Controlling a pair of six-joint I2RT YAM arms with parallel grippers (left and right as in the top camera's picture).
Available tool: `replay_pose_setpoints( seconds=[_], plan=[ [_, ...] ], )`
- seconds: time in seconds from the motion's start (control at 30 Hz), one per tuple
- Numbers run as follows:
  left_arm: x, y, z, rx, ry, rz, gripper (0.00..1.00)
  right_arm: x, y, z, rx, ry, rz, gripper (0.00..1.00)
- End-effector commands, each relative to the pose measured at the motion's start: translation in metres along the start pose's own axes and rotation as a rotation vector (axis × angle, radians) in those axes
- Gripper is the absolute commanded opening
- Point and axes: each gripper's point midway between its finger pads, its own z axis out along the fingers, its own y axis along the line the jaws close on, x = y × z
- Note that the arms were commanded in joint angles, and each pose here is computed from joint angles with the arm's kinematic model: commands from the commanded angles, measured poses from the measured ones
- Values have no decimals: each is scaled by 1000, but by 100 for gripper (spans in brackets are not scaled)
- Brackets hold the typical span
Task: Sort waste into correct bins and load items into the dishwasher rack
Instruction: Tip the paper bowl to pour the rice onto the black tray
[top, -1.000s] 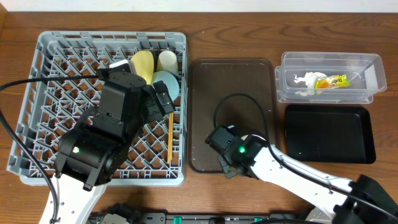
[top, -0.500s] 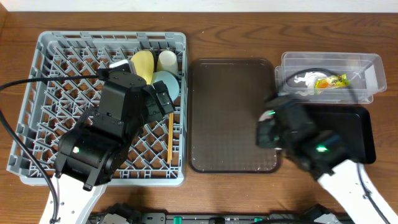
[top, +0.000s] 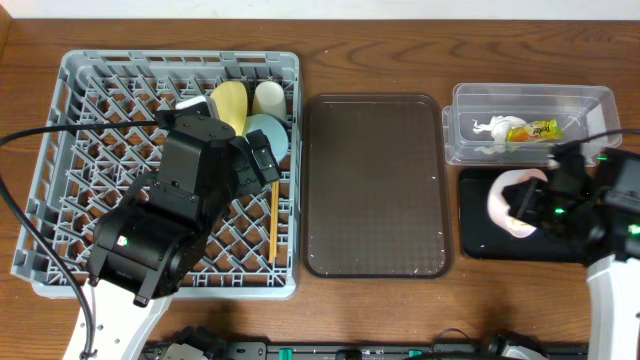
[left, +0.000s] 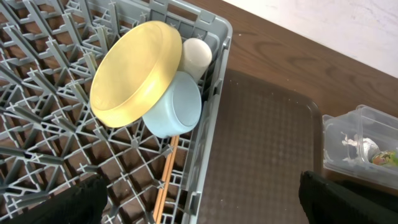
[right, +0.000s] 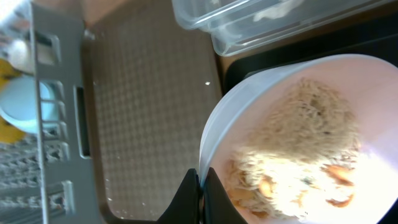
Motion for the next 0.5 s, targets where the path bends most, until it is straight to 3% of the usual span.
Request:
replay_pose_setpoints(
  seconds=[0.0, 0.47],
  plan=[
    [-5, 1, -3, -5, -17, 12, 100, -15, 9, -10, -211, -32, -31, 1],
    [-5, 1, -3, -5, -17, 12, 100, -41, -45, 10, -557, -49, 228, 1]
  ],
)
